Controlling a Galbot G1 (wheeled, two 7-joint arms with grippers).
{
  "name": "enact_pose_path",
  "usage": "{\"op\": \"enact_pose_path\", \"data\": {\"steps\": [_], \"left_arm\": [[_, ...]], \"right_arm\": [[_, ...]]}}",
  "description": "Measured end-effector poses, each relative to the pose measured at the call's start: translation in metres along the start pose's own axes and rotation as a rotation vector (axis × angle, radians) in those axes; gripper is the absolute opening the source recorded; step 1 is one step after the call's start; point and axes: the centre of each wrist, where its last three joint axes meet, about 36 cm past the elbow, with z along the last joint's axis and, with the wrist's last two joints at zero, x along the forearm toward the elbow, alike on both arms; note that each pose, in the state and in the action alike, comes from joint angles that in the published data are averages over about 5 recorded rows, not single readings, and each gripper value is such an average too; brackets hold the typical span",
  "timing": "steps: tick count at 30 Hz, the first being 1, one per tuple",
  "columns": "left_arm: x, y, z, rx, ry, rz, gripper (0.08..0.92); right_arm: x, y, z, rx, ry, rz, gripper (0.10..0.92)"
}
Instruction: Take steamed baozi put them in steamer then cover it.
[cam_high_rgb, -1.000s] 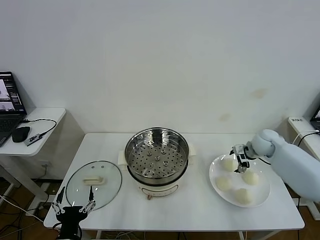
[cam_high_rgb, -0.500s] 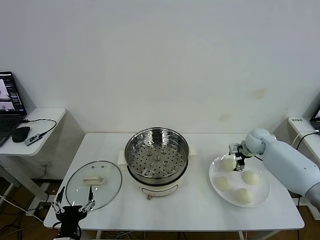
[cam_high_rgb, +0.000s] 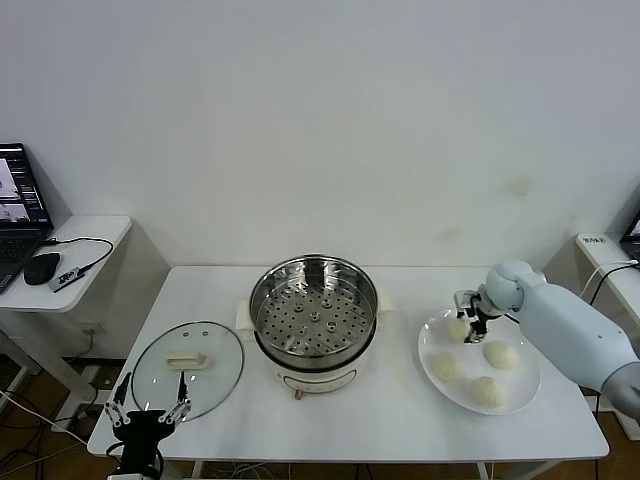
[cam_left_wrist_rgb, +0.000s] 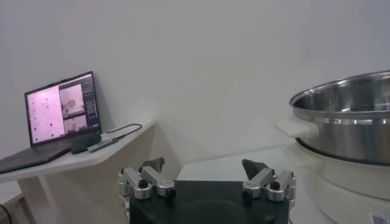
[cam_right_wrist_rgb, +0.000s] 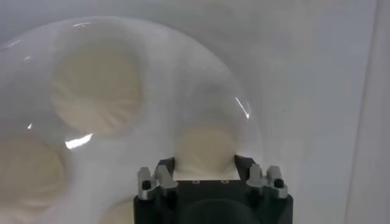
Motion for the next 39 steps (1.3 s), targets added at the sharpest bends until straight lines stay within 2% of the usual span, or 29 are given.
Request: {"op": "enact_pose_path", "data": {"steps": [9,16,27,39], "left_arm": [[0.000,-0.002,0.000,0.004,-0.001,0.003,0.823],[0.001,-0.002,-0.003,0.004,-0.006,0.005,0.823],[0.000,-0.005,-0.007,0.008,-0.023,0.024,0.823],[0.001,-0.003,-0.014,0.005,-0.040,0.032,0.823]], "right_arm": [[0.007,0.004,0.005,-0.006,-0.011,-0.005,0.552],[0.031,0.005,0.012,-0.017,-0.032,0.016,0.549],[0.104,0.005,0.019,-0.027,-0.088,0.098,0.554],[0.182,-0.025,-0.034,0.050,-0.224,0.208,0.560]]}}
